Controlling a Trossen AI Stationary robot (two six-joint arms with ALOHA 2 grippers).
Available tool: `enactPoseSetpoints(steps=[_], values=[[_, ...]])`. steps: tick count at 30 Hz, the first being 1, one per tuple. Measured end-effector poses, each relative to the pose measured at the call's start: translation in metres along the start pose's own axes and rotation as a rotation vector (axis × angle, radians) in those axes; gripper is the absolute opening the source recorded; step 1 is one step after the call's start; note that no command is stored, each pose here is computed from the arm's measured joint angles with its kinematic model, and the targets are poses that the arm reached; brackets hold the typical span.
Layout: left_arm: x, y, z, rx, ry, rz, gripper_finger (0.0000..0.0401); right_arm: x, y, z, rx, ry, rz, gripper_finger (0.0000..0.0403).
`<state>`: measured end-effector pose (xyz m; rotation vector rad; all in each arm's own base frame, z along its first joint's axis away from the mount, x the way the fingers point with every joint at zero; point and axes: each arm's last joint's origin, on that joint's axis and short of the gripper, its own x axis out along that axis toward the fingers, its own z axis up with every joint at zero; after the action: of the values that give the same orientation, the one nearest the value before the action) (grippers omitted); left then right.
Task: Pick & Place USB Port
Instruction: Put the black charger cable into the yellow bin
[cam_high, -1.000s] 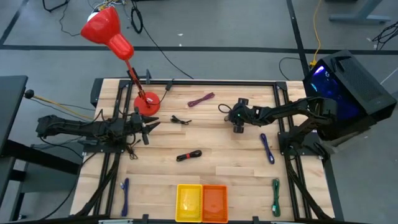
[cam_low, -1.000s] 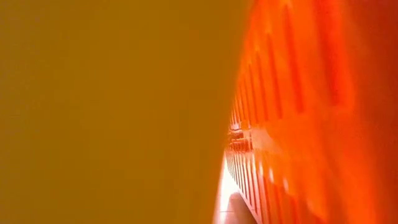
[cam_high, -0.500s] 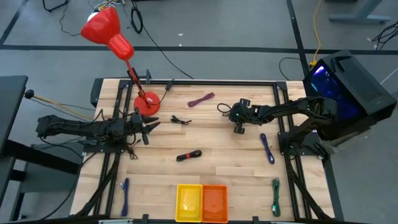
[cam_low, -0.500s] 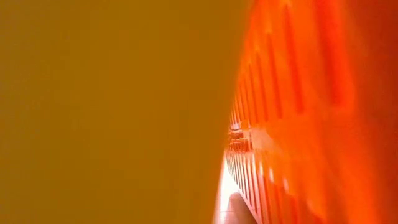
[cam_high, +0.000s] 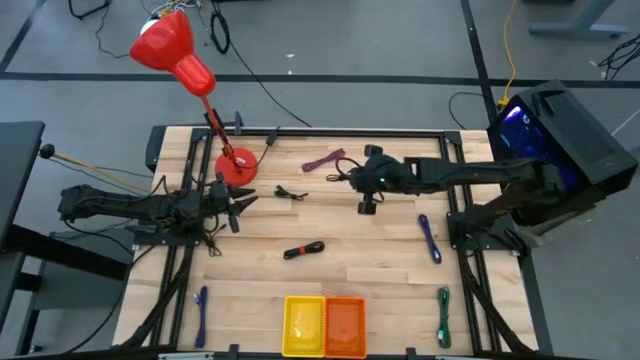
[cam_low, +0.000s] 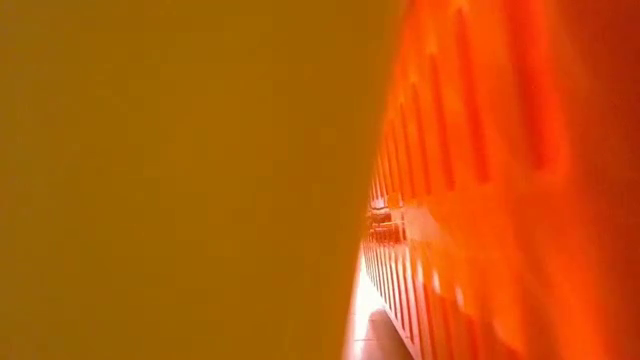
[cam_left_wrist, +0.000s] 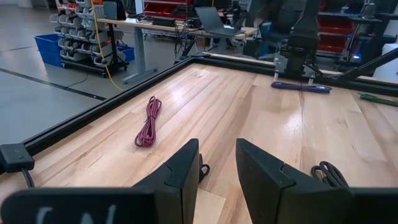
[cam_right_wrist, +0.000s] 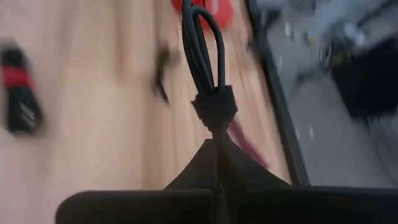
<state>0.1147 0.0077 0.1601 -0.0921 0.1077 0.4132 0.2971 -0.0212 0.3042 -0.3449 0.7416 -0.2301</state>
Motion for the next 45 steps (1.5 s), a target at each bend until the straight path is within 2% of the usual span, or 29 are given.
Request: enactPoseSetpoints(steps=[4,7,13,17,21,25,29,34,39,45], values=[[0.0,0.0,0.0,-0.003,0.001,-0.012,0.0112,-0.027,0.027,0.023,-0.035,-0.103,0.08,0.0001],[0.0,-0.002,0.001,-0.051,0.003,-0.073,0.0112,-0.043,0.052,0.032,-0.052,-0.156,0.131,0.0],[-0.002,-0.012,0.021,-0.165,-0.164,-0.355,0.0112,-0.056,0.093,0.038,-0.062,-0.203,0.115,0.0],[-0.001,-0.018,0.032,-0.177,-0.273,-0.418,0.0112,-0.058,0.106,0.044,-0.066,-0.264,0.112,0.0],[0.007,-0.032,0.038,-0.166,-0.258,-0.468,0.0112,-0.054,0.108,0.047,-0.078,-0.288,0.102,0.0],[0.03,-0.061,0.061,-0.067,-0.204,-0.469,0.0112,-0.046,0.103,0.051,-0.074,-0.306,0.077,0.0],[0.062,-0.094,0.082,0.124,-0.177,-0.485,0.0112,-0.042,0.1,0.053,-0.064,-0.326,0.06,0.0],[0.097,-0.123,0.101,0.223,-0.187,-0.516,0.0112,-0.042,0.1,0.054,-0.068,-0.332,0.068,0.0],[0.116,-0.141,0.119,0.304,-0.228,-0.541,0.0112,-0.04,0.103,0.049,-0.076,-0.309,0.109,0.0],[0.119,-0.145,0.127,0.33,-0.224,-0.541,0.0112,-0.037,0.105,0.044,-0.089,-0.288,0.121,0.0]])
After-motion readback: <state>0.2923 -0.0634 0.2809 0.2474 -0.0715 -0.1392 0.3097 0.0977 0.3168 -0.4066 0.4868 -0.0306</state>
